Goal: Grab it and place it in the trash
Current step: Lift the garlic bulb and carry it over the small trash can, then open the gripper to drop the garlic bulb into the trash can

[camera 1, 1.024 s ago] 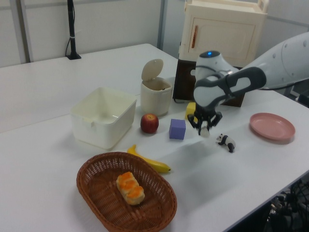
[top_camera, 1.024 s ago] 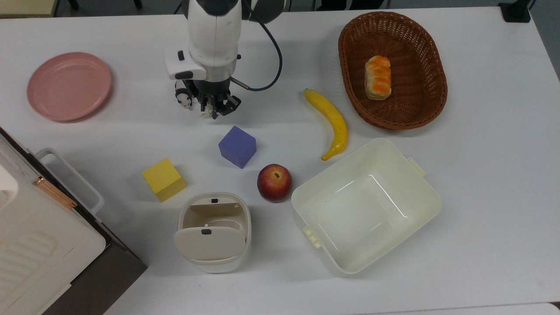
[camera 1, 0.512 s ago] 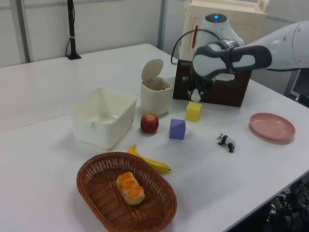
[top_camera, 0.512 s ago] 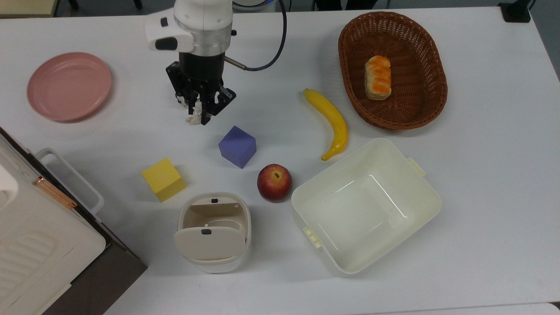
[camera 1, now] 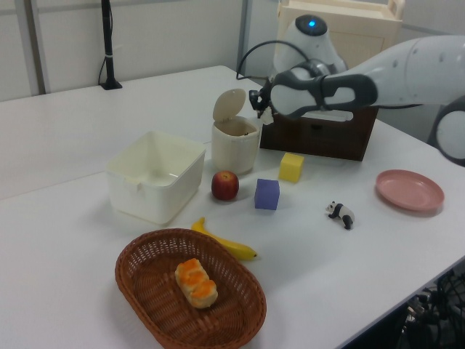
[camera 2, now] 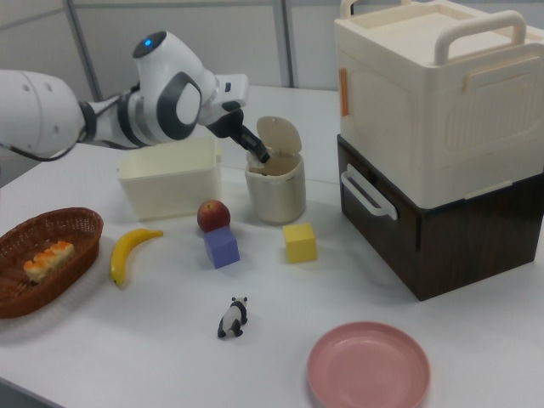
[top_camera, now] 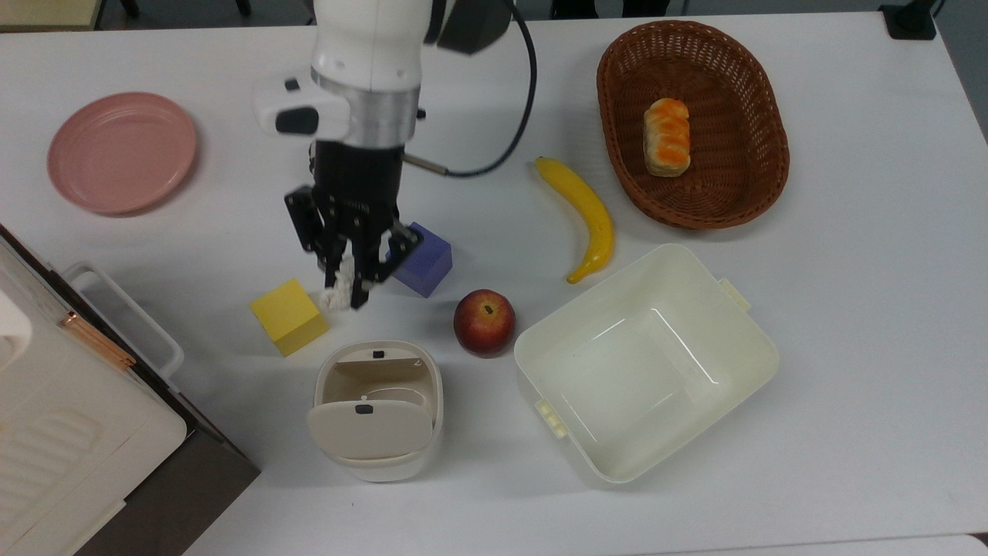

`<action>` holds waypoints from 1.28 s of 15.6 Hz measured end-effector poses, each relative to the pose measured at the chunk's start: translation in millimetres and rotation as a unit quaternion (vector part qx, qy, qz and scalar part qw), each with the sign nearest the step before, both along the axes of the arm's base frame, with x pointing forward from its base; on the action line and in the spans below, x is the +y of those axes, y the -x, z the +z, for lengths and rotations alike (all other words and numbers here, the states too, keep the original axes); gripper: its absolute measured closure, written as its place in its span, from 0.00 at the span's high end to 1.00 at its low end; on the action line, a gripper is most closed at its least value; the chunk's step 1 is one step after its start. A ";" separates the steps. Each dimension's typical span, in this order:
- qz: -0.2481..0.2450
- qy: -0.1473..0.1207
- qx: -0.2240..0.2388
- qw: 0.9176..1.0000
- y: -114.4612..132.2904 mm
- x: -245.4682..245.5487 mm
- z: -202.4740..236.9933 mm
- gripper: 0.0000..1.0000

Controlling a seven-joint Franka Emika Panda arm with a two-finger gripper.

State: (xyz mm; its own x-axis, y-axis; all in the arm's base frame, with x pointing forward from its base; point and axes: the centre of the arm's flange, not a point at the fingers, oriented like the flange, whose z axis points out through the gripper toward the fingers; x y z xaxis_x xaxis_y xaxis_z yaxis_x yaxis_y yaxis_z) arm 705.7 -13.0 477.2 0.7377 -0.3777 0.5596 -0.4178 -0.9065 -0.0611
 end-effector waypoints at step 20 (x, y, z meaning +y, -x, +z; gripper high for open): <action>0.065 0.041 -0.065 0.995 -38.3 22.7 -47.9 0.35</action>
State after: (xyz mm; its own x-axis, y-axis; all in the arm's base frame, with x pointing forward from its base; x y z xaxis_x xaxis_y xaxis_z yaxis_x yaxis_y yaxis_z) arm 744.0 9.7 429.4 0.6963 -0.2329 0.6789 -0.2908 -0.9563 -0.0299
